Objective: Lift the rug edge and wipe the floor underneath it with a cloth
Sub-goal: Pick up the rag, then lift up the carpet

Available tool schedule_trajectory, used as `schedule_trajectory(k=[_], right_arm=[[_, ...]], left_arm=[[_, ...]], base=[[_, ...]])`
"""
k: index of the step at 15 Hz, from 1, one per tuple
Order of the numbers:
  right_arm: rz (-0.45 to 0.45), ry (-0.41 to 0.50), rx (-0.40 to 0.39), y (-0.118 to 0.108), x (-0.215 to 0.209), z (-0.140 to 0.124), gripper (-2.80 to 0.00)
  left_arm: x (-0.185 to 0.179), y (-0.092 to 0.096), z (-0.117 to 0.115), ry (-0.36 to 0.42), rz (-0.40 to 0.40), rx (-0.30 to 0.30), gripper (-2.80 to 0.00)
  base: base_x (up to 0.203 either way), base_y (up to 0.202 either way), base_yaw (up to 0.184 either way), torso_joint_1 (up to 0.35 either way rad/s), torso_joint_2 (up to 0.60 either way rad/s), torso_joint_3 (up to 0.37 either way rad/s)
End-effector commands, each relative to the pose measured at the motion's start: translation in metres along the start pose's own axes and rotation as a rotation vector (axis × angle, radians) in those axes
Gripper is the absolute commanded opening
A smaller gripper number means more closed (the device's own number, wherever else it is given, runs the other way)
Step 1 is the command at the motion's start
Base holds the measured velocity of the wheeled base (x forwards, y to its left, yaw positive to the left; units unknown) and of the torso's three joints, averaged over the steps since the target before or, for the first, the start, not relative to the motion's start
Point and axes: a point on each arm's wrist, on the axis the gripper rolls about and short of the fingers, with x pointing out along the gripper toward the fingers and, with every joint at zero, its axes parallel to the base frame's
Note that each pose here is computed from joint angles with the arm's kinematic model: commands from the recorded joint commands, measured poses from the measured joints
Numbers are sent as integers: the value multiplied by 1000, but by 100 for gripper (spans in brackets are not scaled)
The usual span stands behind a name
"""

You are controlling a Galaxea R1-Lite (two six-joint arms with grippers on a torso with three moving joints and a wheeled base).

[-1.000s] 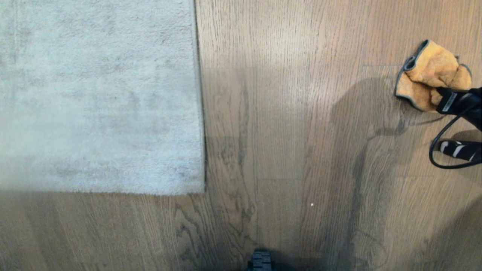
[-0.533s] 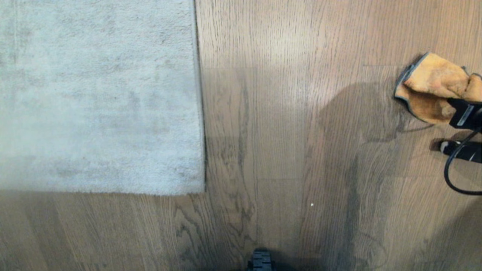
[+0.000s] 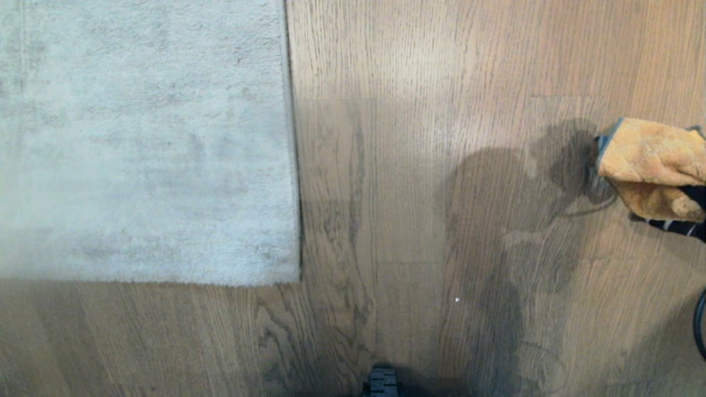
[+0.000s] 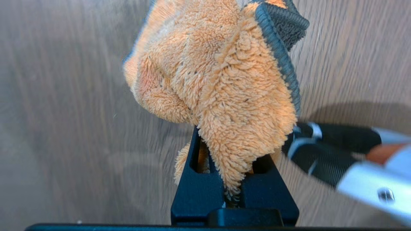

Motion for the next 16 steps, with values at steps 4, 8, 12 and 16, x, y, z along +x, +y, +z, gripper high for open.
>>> schedule_trajectory(k=[4,8,12,16], right_arm=[[2,-42,-16,15,-64,5,-280],[64,-27,-57,33,-110,-13,-280],[69,-4,-121,37,-142,-51,-280],[91,27,-124,38,-164,-89,-280]], left_arm=[[0,0,0,0,0,-1,-280],[0,0,0,0,-1,-1,-280],[0,0,0,0,0,-1,-280],[0,0,0,0,0,-1,-280]], base=[[0,0,0,0,0,0],[0,0,0,0,0,0],[0,0,0,0,0,0],[0,0,0,0,0,0]])
